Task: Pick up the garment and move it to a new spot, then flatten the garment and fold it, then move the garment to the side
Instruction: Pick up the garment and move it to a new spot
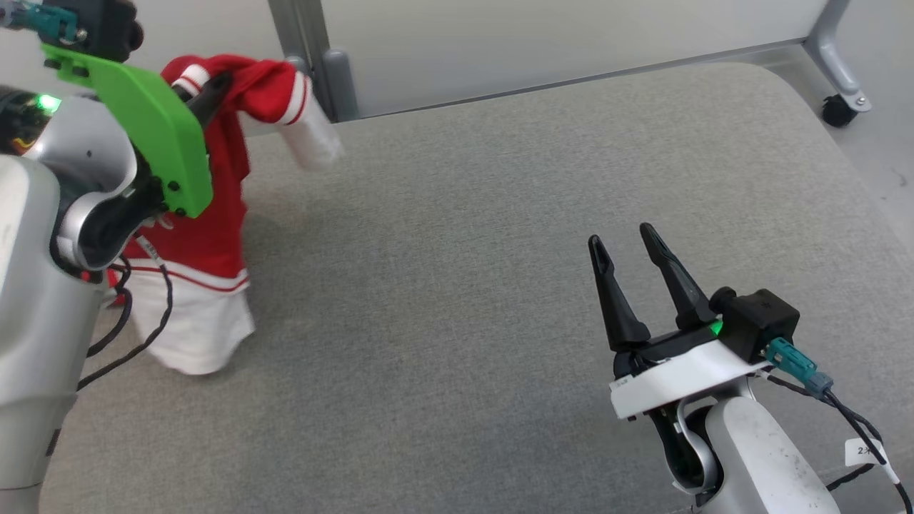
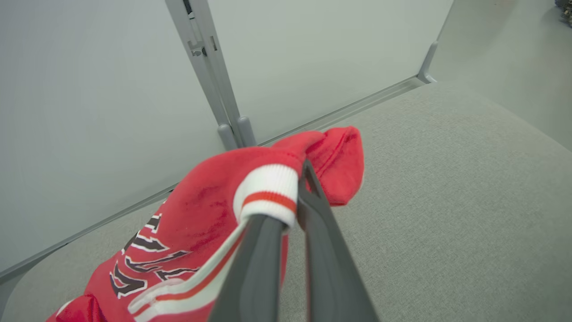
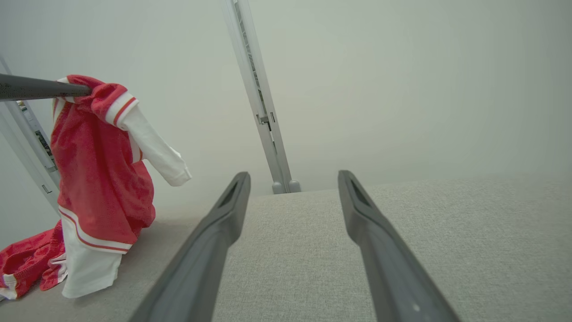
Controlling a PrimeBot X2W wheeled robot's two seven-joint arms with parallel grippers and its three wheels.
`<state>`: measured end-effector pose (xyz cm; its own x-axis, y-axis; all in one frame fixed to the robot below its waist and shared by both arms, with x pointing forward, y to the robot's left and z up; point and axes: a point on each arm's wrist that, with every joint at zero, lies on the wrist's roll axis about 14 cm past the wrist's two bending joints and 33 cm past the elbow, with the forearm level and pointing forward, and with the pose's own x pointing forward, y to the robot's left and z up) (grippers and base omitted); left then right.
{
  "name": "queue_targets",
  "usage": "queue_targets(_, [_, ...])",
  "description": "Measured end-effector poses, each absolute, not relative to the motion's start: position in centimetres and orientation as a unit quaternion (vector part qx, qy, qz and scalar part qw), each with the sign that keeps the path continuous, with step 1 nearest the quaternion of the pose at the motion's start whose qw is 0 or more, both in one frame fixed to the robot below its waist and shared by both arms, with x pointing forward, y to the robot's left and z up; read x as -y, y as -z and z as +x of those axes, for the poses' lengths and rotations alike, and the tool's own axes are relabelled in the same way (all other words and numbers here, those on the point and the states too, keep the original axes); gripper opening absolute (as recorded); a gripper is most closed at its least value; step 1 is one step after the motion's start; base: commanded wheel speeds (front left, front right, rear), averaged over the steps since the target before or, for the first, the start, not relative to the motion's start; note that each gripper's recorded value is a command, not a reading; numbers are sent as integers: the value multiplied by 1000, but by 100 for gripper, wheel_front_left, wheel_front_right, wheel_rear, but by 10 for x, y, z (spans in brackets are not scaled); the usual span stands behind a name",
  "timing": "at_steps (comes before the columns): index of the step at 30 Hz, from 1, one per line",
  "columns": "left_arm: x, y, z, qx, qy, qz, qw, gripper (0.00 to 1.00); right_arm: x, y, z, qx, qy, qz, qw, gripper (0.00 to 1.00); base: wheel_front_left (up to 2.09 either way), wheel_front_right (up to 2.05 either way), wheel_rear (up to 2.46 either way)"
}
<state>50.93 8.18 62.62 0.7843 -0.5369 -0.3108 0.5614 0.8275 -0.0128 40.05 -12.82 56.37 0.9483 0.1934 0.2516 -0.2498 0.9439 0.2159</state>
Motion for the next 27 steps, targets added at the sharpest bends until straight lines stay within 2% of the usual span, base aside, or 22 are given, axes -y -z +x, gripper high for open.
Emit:
queue_targets(6, [7,-698,477,-47,408,3,912,0,157,-571,387,129,-72,119,982,100,0,0,0])
queue_targets(10, [28,-708,458,-36,443,-30,895,0,166,-571,382,130,-58,114,983,100,0,0,0])
queue_targets(17, [-9,-597,455,-143,377,-111,908,0,156,-559,388,112,-71,113,985,100,0,0,0])
queue_targets(21, [-56,-501,443,-236,297,-122,917,0,150,-551,391,100,-80,113,985,100,0,0,0])
queue_targets(24, [-91,-457,437,-265,238,-124,926,0,146,-547,392,92,-88,110,986,100,0,0,0])
queue_targets(25, [-100,-447,435,-269,224,-120,929,5,146,-546,392,90,-89,108,986,100,0,0,0])
queue_targets(26, [-107,-440,434,-266,211,-118,933,62,145,-545,392,89,-91,108,986,100,0,0,0])
queue_targets(27, [-110,-437,433,-262,205,-121,935,100,145,-545,392,88,-93,107,986,100,0,0,0])
